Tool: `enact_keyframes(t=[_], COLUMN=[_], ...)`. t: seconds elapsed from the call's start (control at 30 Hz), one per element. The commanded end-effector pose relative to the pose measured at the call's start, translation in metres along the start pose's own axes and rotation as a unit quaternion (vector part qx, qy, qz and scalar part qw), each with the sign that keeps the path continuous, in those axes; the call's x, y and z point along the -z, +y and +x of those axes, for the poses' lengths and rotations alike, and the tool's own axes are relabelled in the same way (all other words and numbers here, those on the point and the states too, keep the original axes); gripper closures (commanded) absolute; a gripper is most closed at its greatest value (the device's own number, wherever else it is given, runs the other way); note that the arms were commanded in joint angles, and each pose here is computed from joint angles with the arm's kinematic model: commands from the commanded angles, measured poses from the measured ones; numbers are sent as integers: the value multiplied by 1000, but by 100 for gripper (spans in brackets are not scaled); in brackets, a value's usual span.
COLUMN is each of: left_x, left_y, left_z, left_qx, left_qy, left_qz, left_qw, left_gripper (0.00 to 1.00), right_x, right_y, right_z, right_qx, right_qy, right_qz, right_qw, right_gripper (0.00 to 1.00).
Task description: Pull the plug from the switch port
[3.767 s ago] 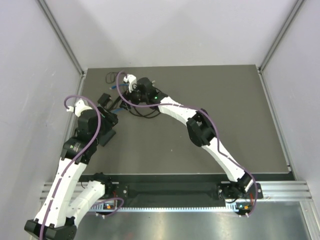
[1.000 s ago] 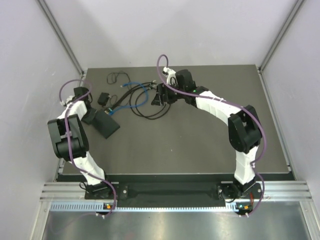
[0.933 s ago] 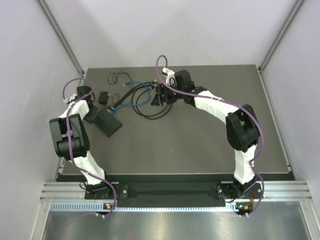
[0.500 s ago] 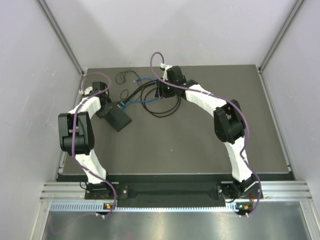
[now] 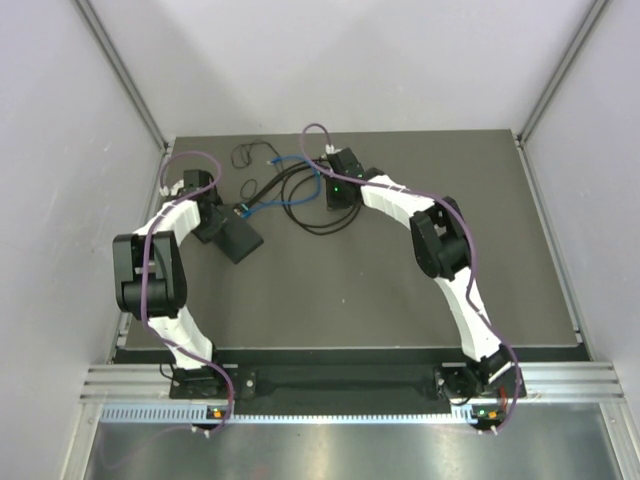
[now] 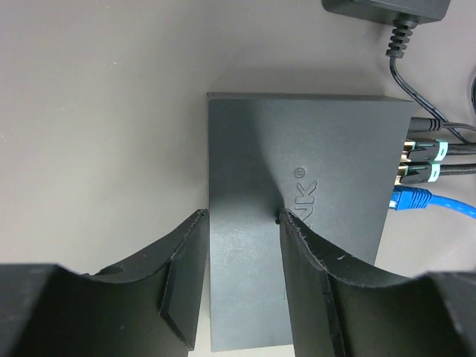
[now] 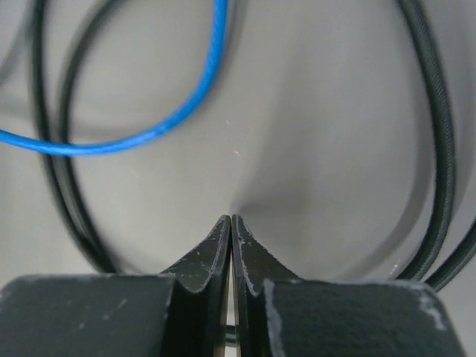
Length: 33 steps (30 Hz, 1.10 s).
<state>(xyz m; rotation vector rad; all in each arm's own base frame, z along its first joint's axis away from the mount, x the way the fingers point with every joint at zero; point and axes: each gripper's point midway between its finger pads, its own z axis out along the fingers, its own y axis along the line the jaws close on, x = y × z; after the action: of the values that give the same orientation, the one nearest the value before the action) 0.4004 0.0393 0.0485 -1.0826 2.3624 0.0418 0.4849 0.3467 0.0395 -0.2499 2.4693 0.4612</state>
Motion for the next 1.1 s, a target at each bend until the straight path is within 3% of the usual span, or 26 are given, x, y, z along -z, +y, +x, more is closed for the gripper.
enact_keyframes(t=[0.0, 0.47, 0.67, 0.8, 0.9, 1.0, 1.03, 1.07], left_x=[8, 5, -7, -4, 2, 8, 14, 18], left_y=[-17, -38, -63, -104, -128, -129, -122, -118], left_z=[-12, -16, 3, 36, 51, 36, 20, 14], left_qx=[4, -25, -64, -105, -146, -144, -139, -138], left_qy=[-16, -14, 26, 61, 69, 49, 15, 2], left_qz=[37, 73, 107, 167, 186, 161, 135, 124], left_qw=[999, 997, 992, 978, 969, 975, 981, 983], left_gripper=[52, 52, 53, 53, 54, 53, 52, 51], right_x=[17, 67, 114, 149, 176, 200, 209, 212], right_y=[9, 20, 51, 95, 109, 107, 103, 97], right_z=[3, 94, 141, 182, 177, 136, 124, 108], right_qx=[9, 35, 90, 142, 140, 137, 151, 154], right_qy=[-4, 60, 83, 104, 86, 28, 12, -11], right_qz=[-11, -57, -102, -166, -199, -187, -179, -156], right_qw=[1000, 996, 987, 970, 966, 972, 972, 976], right_gripper=[98, 100, 99, 99, 96, 92, 90, 83])
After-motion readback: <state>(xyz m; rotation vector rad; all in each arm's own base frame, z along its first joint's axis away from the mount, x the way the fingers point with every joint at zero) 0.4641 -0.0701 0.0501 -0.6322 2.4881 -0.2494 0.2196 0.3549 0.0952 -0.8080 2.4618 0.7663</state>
